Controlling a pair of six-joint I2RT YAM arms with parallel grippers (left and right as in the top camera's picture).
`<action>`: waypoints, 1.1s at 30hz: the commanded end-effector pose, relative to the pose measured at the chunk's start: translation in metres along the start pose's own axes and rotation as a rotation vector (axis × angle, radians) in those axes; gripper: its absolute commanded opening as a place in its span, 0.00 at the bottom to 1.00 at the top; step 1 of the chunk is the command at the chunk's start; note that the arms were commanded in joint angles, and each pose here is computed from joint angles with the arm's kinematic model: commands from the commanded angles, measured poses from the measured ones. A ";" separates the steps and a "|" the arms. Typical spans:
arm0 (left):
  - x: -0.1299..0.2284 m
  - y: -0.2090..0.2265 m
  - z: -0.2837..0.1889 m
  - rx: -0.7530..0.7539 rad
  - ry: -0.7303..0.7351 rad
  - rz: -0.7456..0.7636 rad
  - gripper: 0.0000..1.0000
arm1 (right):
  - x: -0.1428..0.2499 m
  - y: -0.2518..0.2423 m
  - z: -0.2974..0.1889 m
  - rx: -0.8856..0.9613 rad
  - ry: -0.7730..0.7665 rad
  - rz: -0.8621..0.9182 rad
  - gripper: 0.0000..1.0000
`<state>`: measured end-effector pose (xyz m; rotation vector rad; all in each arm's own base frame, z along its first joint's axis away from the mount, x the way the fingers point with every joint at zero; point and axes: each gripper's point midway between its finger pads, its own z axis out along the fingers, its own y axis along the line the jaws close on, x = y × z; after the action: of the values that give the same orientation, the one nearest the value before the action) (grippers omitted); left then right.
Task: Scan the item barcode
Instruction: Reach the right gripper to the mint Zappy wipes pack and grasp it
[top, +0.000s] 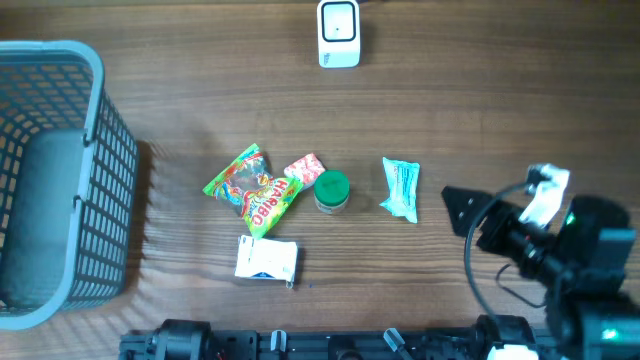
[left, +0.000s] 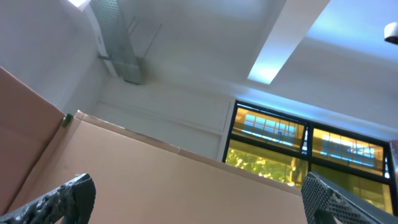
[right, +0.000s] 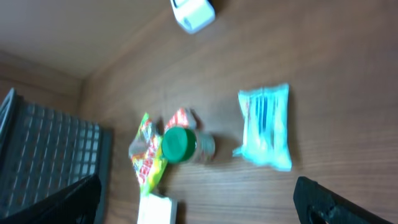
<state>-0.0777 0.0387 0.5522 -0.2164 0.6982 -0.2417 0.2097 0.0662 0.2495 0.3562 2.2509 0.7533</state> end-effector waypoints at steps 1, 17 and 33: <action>-0.003 0.009 -0.001 -0.047 -0.012 0.014 1.00 | -0.043 0.011 -0.012 0.084 -0.036 -0.086 1.00; 0.151 0.040 0.011 -0.146 0.408 -0.046 1.00 | -0.031 -0.004 0.094 0.570 0.218 -0.142 0.99; 0.364 0.045 -0.053 -0.047 0.994 -0.084 1.00 | 0.052 -0.058 0.213 0.875 0.436 -0.272 0.94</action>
<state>0.1634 -0.0244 0.2913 -0.1787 1.6417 -0.3910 0.3229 0.1266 0.0793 0.3331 2.8876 -0.2586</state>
